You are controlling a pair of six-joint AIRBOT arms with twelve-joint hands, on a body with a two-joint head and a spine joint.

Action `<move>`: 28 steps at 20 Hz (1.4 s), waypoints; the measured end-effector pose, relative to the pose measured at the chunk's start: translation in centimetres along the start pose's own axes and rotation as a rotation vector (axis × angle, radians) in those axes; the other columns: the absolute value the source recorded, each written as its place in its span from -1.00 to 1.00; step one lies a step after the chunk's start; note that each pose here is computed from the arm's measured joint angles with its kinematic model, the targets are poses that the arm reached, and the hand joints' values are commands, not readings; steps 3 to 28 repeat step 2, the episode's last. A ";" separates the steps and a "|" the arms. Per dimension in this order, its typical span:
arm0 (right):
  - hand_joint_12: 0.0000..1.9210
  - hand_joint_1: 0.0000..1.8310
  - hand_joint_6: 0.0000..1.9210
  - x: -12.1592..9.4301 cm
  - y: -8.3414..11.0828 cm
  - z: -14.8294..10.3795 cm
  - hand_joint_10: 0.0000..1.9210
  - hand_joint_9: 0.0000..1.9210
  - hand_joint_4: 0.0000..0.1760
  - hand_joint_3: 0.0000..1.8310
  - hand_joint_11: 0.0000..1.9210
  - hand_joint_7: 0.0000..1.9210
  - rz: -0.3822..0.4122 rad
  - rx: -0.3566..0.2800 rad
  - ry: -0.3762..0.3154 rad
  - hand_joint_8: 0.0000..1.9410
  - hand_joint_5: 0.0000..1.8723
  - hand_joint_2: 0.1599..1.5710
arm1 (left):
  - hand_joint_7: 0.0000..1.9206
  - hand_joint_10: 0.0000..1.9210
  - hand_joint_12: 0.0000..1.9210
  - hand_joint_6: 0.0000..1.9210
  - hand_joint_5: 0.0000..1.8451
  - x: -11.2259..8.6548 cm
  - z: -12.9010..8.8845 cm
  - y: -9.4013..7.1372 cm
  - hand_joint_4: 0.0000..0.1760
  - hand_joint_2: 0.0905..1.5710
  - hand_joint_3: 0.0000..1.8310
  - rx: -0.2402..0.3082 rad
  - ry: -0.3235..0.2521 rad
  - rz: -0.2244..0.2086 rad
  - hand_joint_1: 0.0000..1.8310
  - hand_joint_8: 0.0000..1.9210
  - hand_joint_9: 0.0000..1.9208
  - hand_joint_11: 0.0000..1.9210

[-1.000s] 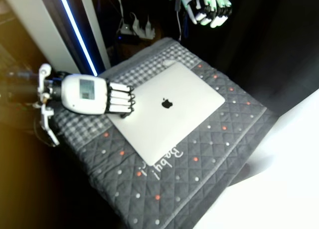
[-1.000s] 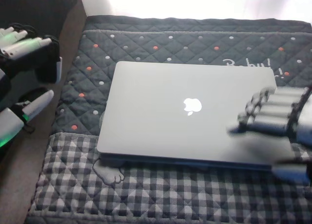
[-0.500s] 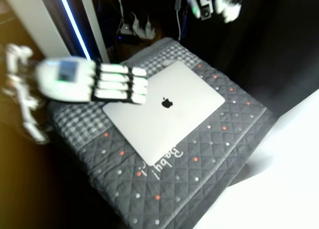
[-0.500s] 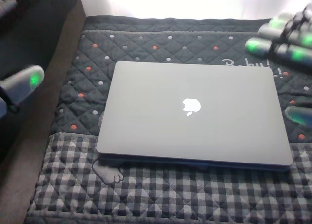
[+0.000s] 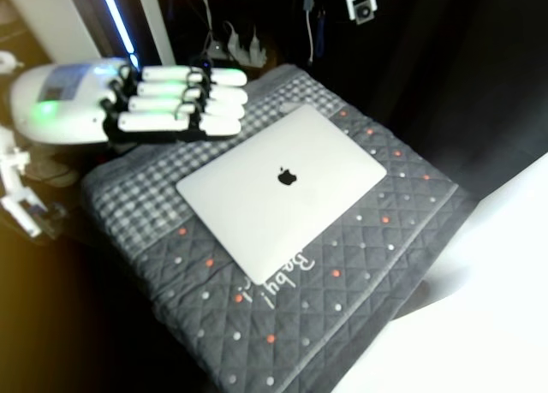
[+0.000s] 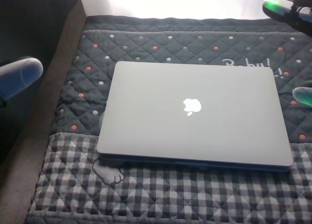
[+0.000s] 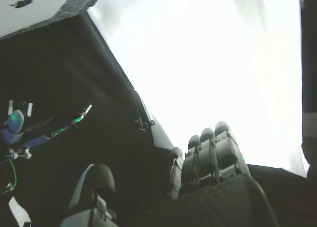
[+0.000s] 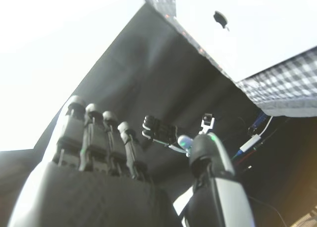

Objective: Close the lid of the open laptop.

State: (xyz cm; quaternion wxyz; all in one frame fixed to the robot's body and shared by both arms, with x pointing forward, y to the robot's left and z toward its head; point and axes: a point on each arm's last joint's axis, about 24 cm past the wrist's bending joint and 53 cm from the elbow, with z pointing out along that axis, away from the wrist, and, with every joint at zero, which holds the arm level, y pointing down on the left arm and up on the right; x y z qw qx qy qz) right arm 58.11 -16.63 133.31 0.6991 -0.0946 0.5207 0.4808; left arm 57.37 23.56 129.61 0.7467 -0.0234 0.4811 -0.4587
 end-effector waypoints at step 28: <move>-1.00 -0.55 -1.00 -0.1 -0.1 0.0 -1.00 -1.00 -0.24 -1.00 -1.00 -1.00 0.002 0.005 -0.003 -1.00 -1.00 0.37 | -1.00 -1.00 -1.00 -1.00 -1.00 -0.1 0.0 -0.1 0.23 0.57 -0.97 0.002 -0.003 0.000 -0.72 -1.00 -1.00 -1.00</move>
